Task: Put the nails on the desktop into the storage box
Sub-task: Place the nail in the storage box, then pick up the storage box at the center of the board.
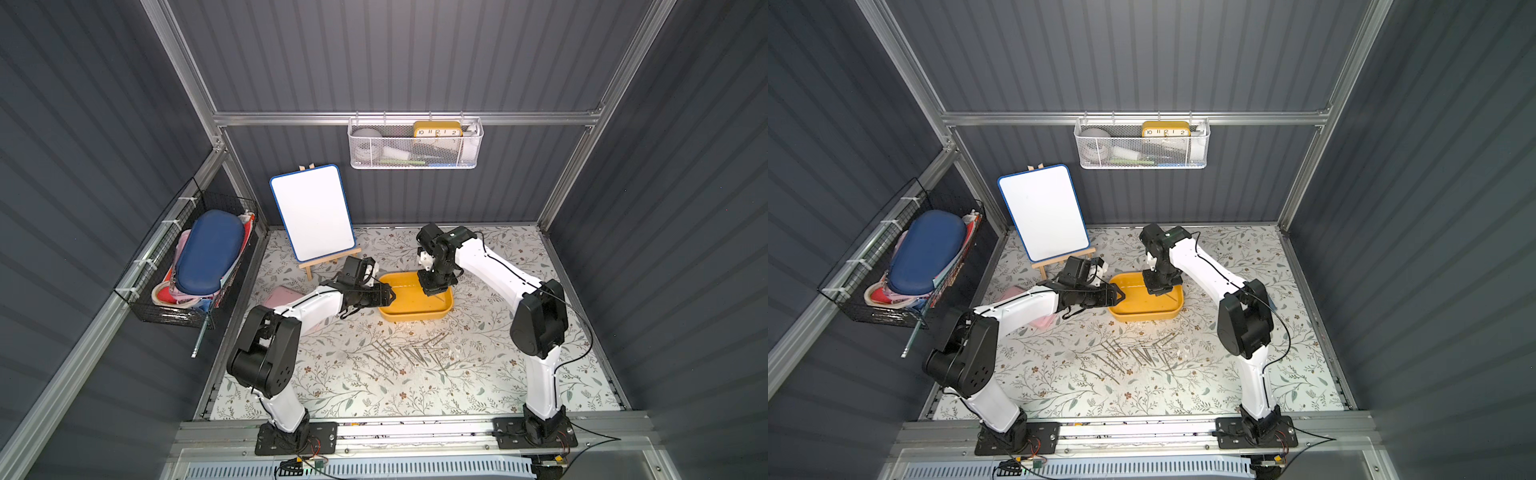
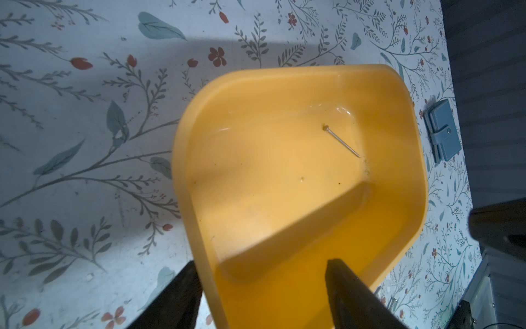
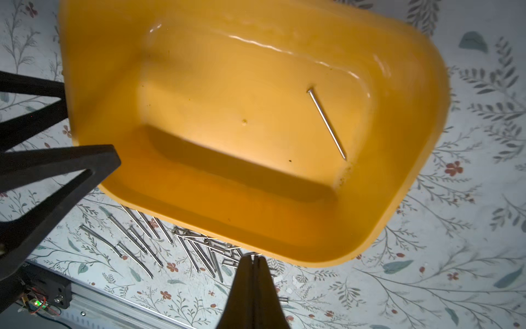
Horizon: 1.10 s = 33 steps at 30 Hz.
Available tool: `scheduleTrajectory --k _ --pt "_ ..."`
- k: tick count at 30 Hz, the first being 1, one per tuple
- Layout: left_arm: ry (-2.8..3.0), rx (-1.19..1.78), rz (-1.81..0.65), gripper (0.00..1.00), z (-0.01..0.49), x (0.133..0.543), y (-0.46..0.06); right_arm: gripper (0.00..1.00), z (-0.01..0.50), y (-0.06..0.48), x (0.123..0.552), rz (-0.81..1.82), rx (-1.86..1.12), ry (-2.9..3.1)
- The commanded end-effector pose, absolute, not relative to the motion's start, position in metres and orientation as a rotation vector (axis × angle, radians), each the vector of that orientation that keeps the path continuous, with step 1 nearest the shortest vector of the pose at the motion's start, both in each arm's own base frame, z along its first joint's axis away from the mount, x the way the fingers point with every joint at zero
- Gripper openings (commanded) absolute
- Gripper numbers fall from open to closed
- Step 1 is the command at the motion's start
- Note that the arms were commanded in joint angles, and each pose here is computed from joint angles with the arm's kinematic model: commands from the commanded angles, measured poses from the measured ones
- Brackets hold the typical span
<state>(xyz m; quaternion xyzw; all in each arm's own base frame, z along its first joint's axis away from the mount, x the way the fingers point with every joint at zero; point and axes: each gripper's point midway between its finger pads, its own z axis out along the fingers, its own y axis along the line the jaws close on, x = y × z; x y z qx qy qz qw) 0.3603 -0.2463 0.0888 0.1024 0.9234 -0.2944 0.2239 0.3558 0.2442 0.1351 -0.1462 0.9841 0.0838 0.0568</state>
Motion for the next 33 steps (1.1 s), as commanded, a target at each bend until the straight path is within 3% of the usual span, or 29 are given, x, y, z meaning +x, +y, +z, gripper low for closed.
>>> scheduleTrajectory --k 1,3,7,14,22,26,33 --pt "2.531 0.286 -0.832 0.73 0.099 0.361 -0.246 0.0 0.149 0.23 0.348 0.219 -0.379 2.96" --pt "2.541 0.288 -0.827 0.73 0.095 0.361 -0.246 0.01 0.153 0.229 0.343 0.26 -0.354 2.932" --pt "2.564 0.27 -0.781 0.73 0.088 0.362 -0.24 0.17 0.146 0.221 0.312 0.34 -0.347 2.955" --pt "2.585 0.262 -0.731 0.72 0.081 0.367 -0.237 0.23 0.135 0.192 0.279 0.326 -0.174 2.917" --pt "2.631 0.251 -0.669 0.66 0.067 0.371 -0.232 0.28 0.119 0.175 0.25 0.281 -0.179 2.985" --pt "2.684 0.252 -0.615 0.53 0.05 0.377 -0.23 0.3 0.113 0.167 0.249 0.256 -0.131 2.947" --pt "2.737 0.275 -0.507 0.15 0.046 0.391 -0.227 0.3 0.104 0.17 0.247 0.263 -0.165 2.983"
